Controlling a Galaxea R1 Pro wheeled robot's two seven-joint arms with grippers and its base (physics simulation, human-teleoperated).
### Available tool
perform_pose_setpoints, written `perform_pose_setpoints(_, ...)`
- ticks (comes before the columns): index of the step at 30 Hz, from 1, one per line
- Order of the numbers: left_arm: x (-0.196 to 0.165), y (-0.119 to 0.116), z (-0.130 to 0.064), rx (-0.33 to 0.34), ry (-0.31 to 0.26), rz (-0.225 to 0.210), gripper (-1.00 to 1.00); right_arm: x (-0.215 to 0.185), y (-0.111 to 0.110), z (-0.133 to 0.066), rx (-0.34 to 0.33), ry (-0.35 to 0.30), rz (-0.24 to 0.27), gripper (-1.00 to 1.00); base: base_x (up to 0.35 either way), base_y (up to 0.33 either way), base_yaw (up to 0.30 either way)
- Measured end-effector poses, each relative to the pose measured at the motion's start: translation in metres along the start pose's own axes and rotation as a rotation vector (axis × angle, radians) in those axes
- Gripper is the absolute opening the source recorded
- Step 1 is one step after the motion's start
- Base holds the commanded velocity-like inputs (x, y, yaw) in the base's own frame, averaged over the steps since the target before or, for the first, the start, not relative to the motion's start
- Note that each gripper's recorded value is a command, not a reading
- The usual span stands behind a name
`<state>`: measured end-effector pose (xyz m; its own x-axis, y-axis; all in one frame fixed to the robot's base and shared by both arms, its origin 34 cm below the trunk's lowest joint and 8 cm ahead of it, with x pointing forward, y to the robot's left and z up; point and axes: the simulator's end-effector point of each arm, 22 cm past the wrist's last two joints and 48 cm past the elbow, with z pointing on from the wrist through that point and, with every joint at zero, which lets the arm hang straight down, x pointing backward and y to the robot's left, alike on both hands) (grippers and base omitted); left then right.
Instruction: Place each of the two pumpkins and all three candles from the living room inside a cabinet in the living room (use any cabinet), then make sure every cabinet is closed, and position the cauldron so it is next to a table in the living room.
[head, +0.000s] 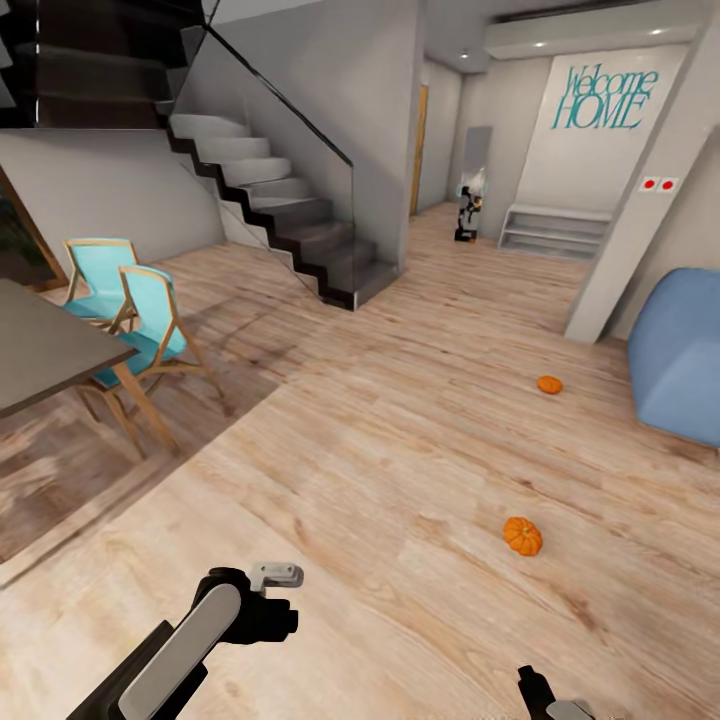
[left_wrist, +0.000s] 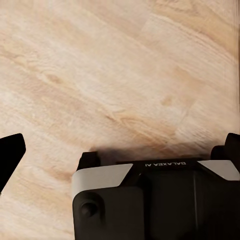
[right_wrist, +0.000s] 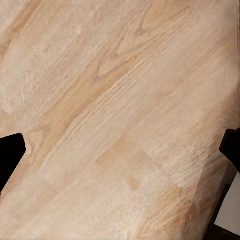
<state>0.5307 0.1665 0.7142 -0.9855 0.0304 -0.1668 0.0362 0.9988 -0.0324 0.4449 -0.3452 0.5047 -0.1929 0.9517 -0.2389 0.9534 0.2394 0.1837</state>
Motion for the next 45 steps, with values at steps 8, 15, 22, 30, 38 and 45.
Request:
perform_pose_setpoints(8, 0.0000, -0.0001, 0.0000, 0.001, 0.000, 0.000, 1.00, 0.0001, 0.0001, 0.0000, 0.000, 0.000, -0.001, 1.00, 0.000, 0.000, -0.277)
perform_pose_setpoints(15, 0.0000, -0.0001, 0.0000, 0.001, 0.000, 0.000, 1.00, 0.0011, 0.0005, -0.0001, -0.001, 0.000, -0.008, 1.00, 0.000, 0.009, -0.277)
perform_pose_setpoints(22, 0.0000, -0.0001, 0.0000, 0.001, 0.000, 0.000, 1.00, 0.0020, 0.0008, -0.0002, -0.002, 0.001, -0.010, 1.00, 0.000, 0.144, -0.278)
perform_pose_setpoints(30, 0.0000, -0.0001, -0.0002, 0.001, 0.000, 0.000, 1.00, 0.0048, 0.0015, -0.0005, -0.003, 0.004, -0.010, 1.00, 0.038, 0.244, -0.264)
perform_pose_setpoints(38, 0.0000, -0.0001, 0.0000, 0.001, 0.000, 0.000, 1.00, 0.0056, 0.0021, -0.0005, -0.005, 0.005, -0.011, 1.00, 0.062, 0.057, -0.169)
perform_pose_setpoints(45, 0.0001, -0.0001, -0.0001, 0.001, 0.000, 0.000, 1.00, 0.0058, 0.0022, -0.0006, -0.005, 0.005, -0.012, 1.00, 0.042, 0.004, -0.134)
